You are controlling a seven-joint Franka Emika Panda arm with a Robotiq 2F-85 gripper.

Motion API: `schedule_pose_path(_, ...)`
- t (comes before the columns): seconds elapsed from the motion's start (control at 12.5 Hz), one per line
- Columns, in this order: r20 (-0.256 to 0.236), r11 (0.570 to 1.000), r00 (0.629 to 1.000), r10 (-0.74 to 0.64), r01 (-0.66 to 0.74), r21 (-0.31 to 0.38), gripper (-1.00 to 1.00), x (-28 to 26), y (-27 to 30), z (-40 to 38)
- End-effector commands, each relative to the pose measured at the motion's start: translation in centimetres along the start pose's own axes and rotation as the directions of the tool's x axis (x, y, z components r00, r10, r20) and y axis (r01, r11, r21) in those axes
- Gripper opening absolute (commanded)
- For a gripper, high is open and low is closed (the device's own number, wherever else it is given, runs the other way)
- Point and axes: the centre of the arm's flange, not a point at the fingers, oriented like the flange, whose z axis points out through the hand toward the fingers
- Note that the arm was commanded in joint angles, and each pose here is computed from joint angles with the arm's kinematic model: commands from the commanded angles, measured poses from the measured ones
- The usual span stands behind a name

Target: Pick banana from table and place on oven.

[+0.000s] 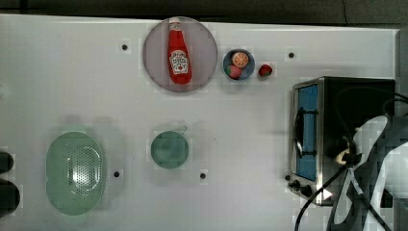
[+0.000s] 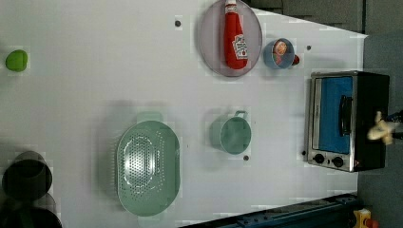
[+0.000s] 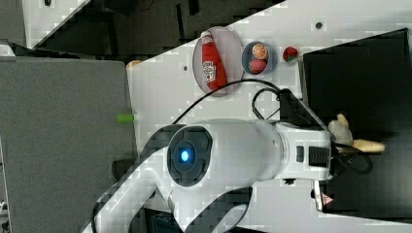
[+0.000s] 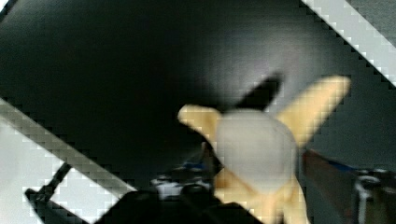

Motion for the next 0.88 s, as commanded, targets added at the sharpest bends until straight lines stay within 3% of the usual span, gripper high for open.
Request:
schedule_pose_path(0.08, -0.060, 0.998, 0.997, -0.056, 0.058, 0.038, 0.91, 0.0, -1.1, -2.6)
schedule_pose_path(0.16, -0.076, 0.996, 0.994, -0.075, 0.079, 0.045, 1.00, 0.0, -1.3, -3.8)
schedule_pose_path(0.4, -0.137, 0.986, 0.980, -0.142, 0.153, 0.070, 1.00, -1.5, -3.0, -10.4)
schedule_pose_path(0.64, -0.031, 0.962, 0.970, -0.240, 0.242, 0.128, 1.00, -7.4, -8.1, -15.0)
schedule_pose_path(0.88, 0.050, 0.983, 0.992, -0.113, 0.105, 0.150, 1.00, -14.2, -13.9, -18.1)
